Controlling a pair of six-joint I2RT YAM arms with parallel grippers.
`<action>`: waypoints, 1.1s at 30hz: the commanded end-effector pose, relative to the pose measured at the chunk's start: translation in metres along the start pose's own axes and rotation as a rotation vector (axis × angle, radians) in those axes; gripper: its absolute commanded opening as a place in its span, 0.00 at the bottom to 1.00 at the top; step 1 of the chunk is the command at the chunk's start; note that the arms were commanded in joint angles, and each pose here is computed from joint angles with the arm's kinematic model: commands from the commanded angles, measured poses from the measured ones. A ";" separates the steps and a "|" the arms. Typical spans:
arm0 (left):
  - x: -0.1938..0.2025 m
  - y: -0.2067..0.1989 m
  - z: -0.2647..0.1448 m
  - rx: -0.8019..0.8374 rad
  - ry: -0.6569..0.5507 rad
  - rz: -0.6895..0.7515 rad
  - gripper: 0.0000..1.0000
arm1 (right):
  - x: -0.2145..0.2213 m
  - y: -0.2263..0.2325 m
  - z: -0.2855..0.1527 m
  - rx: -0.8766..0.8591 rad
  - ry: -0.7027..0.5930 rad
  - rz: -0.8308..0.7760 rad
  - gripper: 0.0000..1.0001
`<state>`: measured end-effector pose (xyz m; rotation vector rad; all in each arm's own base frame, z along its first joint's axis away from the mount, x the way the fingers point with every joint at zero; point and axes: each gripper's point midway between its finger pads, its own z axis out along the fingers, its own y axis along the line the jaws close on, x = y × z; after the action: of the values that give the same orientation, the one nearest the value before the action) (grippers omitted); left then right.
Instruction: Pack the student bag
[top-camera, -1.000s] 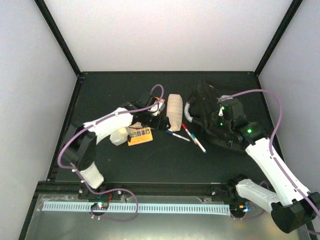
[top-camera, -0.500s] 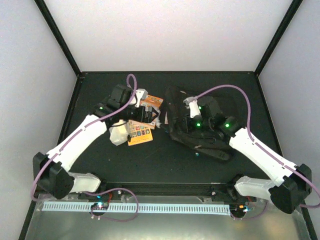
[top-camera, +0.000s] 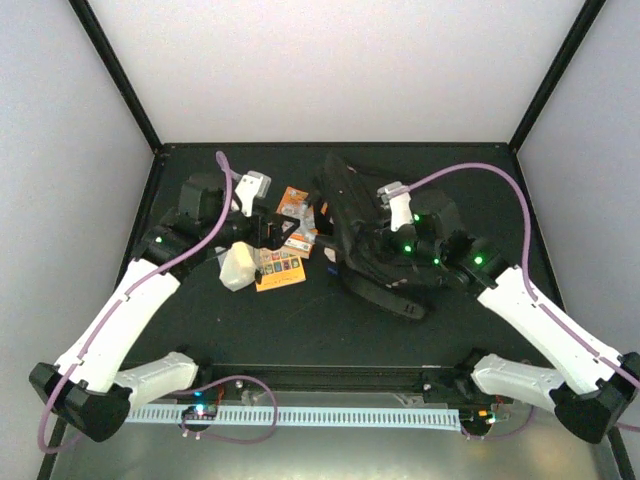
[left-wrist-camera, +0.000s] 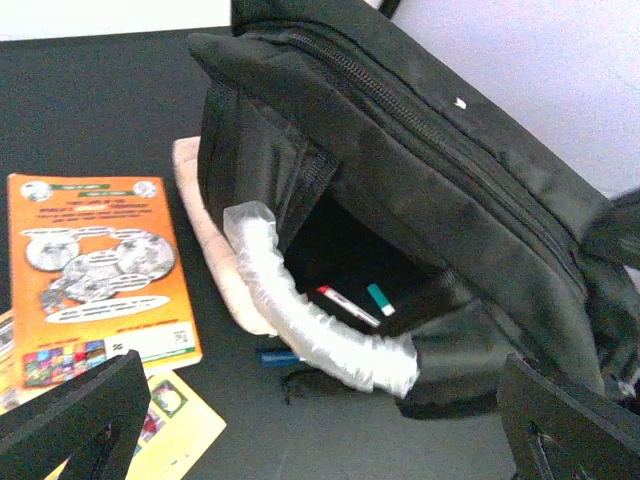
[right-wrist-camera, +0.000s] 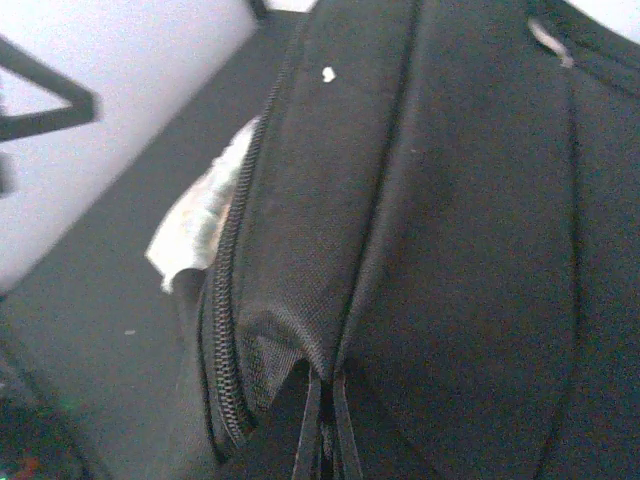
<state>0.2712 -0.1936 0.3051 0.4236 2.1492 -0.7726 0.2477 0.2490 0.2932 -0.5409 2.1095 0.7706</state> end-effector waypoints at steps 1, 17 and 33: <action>-0.001 -0.030 0.003 0.195 -0.003 0.097 0.99 | 0.012 -0.056 -0.027 0.311 0.022 -0.009 0.02; 0.060 -0.126 -0.017 0.486 -0.373 0.947 0.95 | 0.026 -0.041 -0.052 0.228 0.046 -0.069 0.02; 0.090 -0.142 0.046 0.302 -0.259 1.339 0.98 | 0.028 -0.023 -0.059 0.139 0.080 -0.073 0.02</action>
<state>0.1487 -0.3200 0.2482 1.5993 1.1430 -0.4383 0.2140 0.1829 0.2643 -0.5637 2.2688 0.5048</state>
